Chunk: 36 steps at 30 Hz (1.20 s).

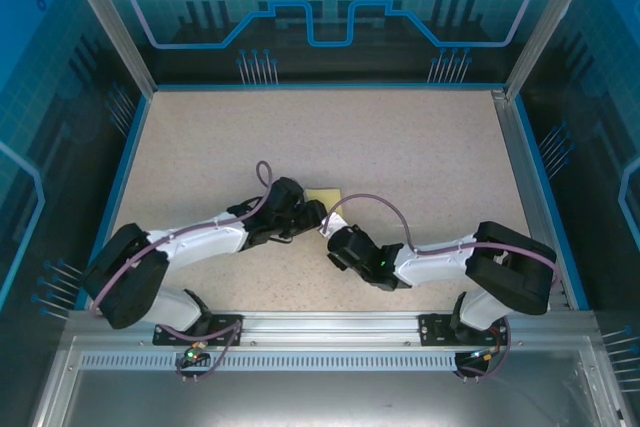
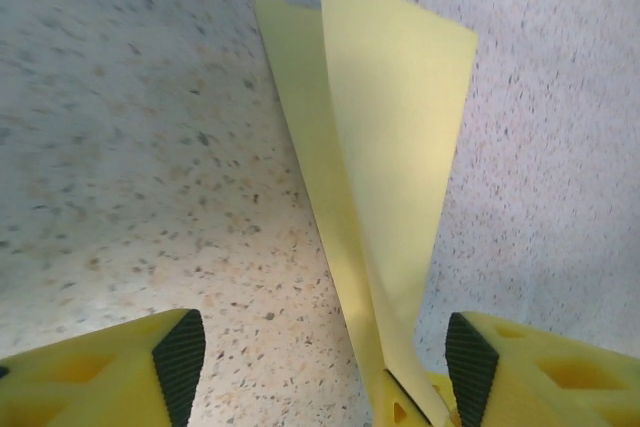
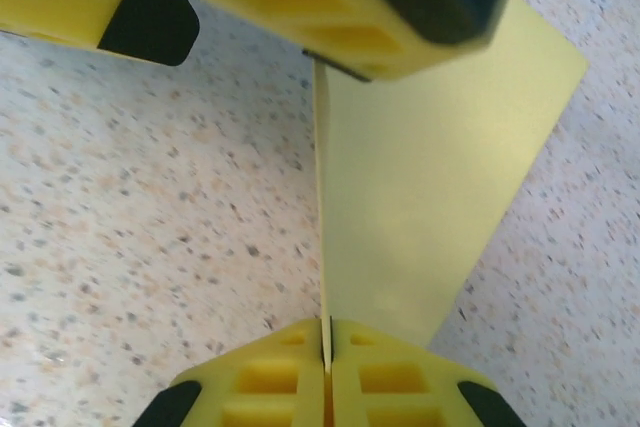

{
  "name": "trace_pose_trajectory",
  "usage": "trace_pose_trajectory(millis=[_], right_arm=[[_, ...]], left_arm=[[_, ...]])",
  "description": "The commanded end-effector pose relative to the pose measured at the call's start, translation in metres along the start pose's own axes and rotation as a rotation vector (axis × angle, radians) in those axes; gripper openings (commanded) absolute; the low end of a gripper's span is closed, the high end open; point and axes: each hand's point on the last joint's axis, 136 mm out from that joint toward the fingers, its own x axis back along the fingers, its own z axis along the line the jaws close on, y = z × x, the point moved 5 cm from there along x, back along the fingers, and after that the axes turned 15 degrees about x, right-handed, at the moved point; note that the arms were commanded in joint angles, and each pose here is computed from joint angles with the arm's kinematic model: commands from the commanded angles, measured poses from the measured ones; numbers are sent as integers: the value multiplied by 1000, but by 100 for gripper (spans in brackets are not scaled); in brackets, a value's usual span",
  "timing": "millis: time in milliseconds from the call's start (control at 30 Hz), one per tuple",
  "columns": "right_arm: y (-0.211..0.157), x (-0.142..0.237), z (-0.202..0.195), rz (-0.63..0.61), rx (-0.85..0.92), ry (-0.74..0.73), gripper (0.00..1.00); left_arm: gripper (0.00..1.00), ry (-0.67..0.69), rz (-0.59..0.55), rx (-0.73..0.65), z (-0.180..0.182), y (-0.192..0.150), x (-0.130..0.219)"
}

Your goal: Fold a paper plane with a square sheet of paper (pick it up from the middle)

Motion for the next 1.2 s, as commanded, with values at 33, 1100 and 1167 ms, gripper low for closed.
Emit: trace_pose_trajectory(millis=[33,1100,1167], right_arm=[[-29,-4,3,91,7,97,8],[-39,-10,11,97,-65,162,12],[-39,-10,11,101,-63,161,13]], left_arm=[[74,-60,-51,-16,-11,6,20],[59,-9,162,198,-7,-11,-38],[51,-5,169,208,-6,-12,-41]])
